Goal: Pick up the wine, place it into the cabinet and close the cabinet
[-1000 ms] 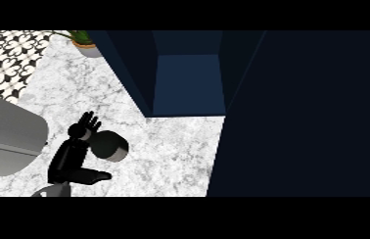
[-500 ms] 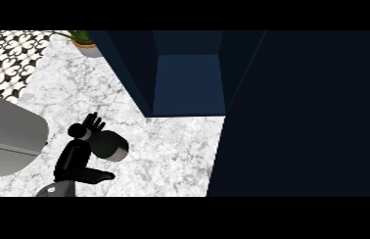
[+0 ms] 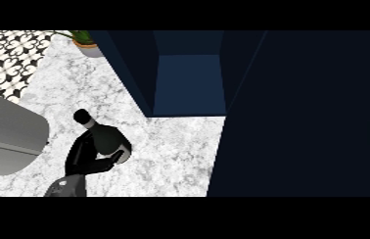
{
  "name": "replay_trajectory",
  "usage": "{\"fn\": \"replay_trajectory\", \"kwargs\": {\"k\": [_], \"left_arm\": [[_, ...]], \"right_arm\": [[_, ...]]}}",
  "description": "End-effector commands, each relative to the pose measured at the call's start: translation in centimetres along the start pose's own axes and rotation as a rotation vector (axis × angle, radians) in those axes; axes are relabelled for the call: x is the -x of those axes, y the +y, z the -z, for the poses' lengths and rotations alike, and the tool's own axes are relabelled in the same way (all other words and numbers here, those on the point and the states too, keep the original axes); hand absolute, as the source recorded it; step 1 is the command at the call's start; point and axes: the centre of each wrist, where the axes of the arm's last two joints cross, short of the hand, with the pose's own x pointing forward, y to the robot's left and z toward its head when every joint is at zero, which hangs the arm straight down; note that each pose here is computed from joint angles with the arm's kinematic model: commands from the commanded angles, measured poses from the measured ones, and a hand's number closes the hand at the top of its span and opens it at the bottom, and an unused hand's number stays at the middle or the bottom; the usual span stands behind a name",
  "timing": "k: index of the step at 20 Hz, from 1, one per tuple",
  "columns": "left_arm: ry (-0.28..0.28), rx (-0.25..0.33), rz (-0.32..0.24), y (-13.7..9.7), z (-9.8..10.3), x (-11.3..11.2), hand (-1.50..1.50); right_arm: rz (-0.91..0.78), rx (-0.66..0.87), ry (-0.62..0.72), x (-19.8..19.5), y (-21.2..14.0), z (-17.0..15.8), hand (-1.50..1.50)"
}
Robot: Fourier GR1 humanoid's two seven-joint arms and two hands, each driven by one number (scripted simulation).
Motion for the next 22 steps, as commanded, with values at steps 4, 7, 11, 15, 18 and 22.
{"fn": "replay_trajectory", "kwargs": {"k": [4, 7, 11, 15, 18, 22], "left_arm": [[-0.08, 0.024, 0.062, -1.7, -0.2, 0.5, 1.5], [-0.1, 0.029, 0.057, -1.0, -0.6, 1.0, 1.5], [-0.094, 0.01, 0.059, -0.8, -0.3, -0.3, 1.5], [-0.113, 0.056, 0.036, -2.8, -1.7, -0.2, 1.5], [-0.096, 0.093, 0.006, -3.7, -0.9, -1.0, 1.5], [-0.091, 0.123, -0.039, -6.3, -2.7, -0.7, 1.5]], "right_arm": [[-0.011, 0.038, -0.096, -2.6, -0.8, -2.8, -1.5], [0.014, 0.025, -0.101, -3.1, -1.0, -3.5, -1.5], [0.019, 0.037, -0.101, -2.3, -0.6, -3.7, -1.5], [-0.002, 0.05, -0.106, -1.1, -1.1, -2.8, -1.5], [0.0, 0.055, -0.089, -2.1, -1.3, -3.1, -1.5], [0.0, 0.055, -0.121, -2.6, -1.6, -3.5, -1.5]]}}
